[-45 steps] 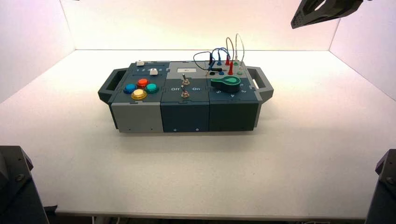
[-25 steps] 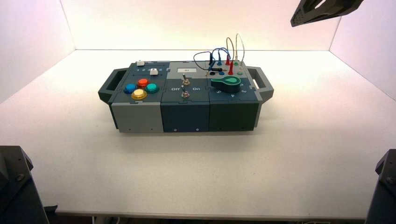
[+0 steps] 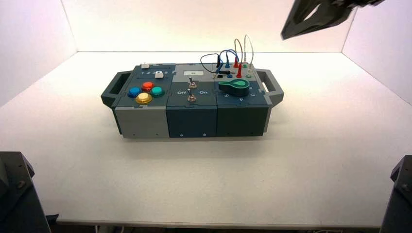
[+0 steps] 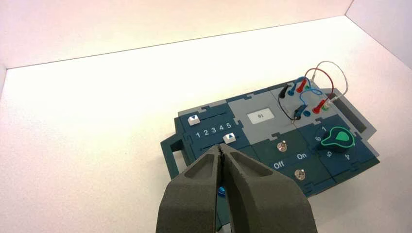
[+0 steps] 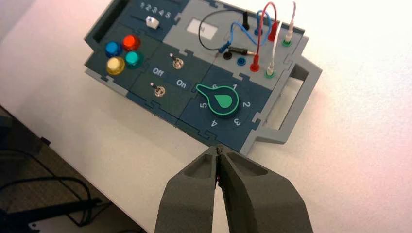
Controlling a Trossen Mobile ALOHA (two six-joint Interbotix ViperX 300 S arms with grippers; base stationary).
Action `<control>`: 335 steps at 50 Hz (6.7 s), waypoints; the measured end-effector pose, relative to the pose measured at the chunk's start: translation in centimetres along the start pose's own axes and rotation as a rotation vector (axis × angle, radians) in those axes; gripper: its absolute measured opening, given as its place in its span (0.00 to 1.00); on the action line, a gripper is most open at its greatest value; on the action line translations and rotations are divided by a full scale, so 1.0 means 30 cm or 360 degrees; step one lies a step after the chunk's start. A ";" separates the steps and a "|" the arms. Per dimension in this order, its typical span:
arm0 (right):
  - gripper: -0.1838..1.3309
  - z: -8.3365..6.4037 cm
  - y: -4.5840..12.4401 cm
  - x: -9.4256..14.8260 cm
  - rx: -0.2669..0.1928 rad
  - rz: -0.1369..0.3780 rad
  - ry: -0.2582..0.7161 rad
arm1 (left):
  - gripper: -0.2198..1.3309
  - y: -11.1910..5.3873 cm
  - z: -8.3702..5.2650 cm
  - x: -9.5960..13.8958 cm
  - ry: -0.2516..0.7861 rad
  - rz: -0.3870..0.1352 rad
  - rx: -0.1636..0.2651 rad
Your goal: Turn the knob to position 5.
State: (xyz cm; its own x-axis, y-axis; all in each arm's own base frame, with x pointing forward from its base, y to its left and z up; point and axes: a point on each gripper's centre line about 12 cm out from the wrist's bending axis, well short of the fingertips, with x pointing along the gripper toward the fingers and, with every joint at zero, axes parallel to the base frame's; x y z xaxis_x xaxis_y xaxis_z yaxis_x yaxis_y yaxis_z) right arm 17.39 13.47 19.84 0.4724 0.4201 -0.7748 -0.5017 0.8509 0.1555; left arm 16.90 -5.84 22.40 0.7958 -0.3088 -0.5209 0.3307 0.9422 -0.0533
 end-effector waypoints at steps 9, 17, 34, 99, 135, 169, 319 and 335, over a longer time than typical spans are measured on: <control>0.03 0.040 0.001 0.087 0.0011 -0.0022 0.0127 | 0.04 0.001 -0.001 0.003 0.0005 0.0001 0.0004; 0.03 0.097 0.012 0.180 0.0008 -0.0032 0.0222 | 0.04 0.000 0.000 0.004 0.0003 -0.0001 0.0003; 0.03 0.177 0.090 0.336 -0.0069 0.0008 0.0339 | 0.04 0.000 0.000 0.005 0.0000 0.0001 0.0003; 0.03 0.183 0.073 0.536 -0.0042 -0.0033 0.0474 | 0.04 -0.001 0.007 -0.006 -0.0031 0.0001 0.0005; 0.03 0.186 0.049 0.571 -0.0020 -0.0054 0.0496 | 0.04 -0.001 0.007 -0.005 -0.0029 0.0001 0.0005; 0.03 0.164 0.033 0.592 -0.0005 -0.0070 0.0550 | 0.04 0.000 0.008 -0.006 -0.0034 0.0002 0.0010; 0.03 0.151 0.045 0.583 -0.0001 -0.0060 0.0620 | 0.04 0.000 0.010 -0.007 -0.0043 0.0003 0.0010; 0.03 0.167 0.042 0.584 -0.0014 -0.0065 0.0612 | 0.04 0.000 0.011 -0.009 -0.0048 0.0003 0.0010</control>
State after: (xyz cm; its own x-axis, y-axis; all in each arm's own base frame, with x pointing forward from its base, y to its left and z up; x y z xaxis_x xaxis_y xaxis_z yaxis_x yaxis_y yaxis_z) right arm 28.67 23.50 9.53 0.1866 0.2355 -0.9538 -0.4951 0.8611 0.1157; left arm 16.85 -5.81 22.83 0.8113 -0.3111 -0.4950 0.3325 0.9419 -0.0469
